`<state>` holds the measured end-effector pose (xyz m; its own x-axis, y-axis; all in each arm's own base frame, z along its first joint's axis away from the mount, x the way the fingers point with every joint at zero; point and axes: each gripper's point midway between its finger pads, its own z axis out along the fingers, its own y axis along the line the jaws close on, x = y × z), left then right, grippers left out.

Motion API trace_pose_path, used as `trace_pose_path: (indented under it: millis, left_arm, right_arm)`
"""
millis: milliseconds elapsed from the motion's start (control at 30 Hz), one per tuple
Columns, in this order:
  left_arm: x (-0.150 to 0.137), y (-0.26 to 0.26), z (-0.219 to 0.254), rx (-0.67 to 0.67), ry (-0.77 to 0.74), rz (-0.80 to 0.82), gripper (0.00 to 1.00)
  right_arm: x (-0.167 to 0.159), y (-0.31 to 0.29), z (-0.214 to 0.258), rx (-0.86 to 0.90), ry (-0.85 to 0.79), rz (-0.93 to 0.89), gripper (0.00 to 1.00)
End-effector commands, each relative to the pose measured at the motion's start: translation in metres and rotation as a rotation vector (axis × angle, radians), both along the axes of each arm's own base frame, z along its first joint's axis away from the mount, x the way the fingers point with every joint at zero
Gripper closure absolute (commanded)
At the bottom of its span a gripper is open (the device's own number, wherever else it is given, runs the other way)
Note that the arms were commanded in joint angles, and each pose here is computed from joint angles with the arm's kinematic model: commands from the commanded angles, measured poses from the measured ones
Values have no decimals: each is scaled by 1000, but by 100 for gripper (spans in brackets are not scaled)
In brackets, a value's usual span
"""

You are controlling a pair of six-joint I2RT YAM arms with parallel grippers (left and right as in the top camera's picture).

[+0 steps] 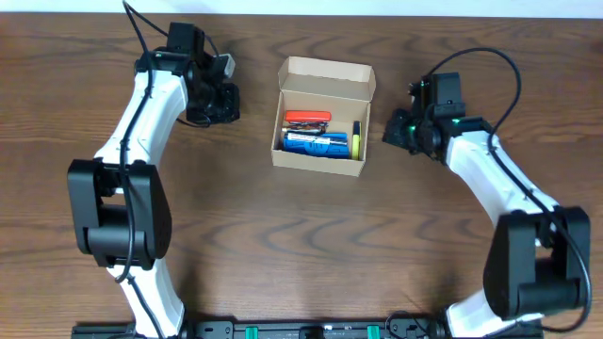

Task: Pack container
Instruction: 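Move both grippers to the box's upright lid flaps, then push the lid flaps down toward the box with both grippers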

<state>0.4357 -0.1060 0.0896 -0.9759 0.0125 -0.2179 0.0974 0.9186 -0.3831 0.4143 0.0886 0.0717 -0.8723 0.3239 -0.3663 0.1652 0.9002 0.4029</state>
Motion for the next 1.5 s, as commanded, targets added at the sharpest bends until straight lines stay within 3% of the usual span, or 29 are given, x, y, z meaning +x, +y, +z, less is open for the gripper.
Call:
trace_pose_path:
  millis: [0,200,767,900,1167,1467]
  left_arm:
    - [-4,-3,-3,-27,26,2,94]
    - [-9,-15,2,-100,44,-16,94]
    - [-10,-13,1,-95,56,2,94]
    - [9,-6,1,-72,22,110,94]
    - [52,-18,13,-182,-109,187,94]
    - [71,-40,-29,-378,-8,234,94]
  right_arm:
    - [5,14,-10,73,16,5,99]
    - [21,36,-11,128,-48,44,99]
    - [34,54,3,138,-142,80,99]
    - [40,38,2,141,-132,7,99]
    - [56,21,12,168,-183,-73,99]
    - [74,15,0,224,-194,-169,98]
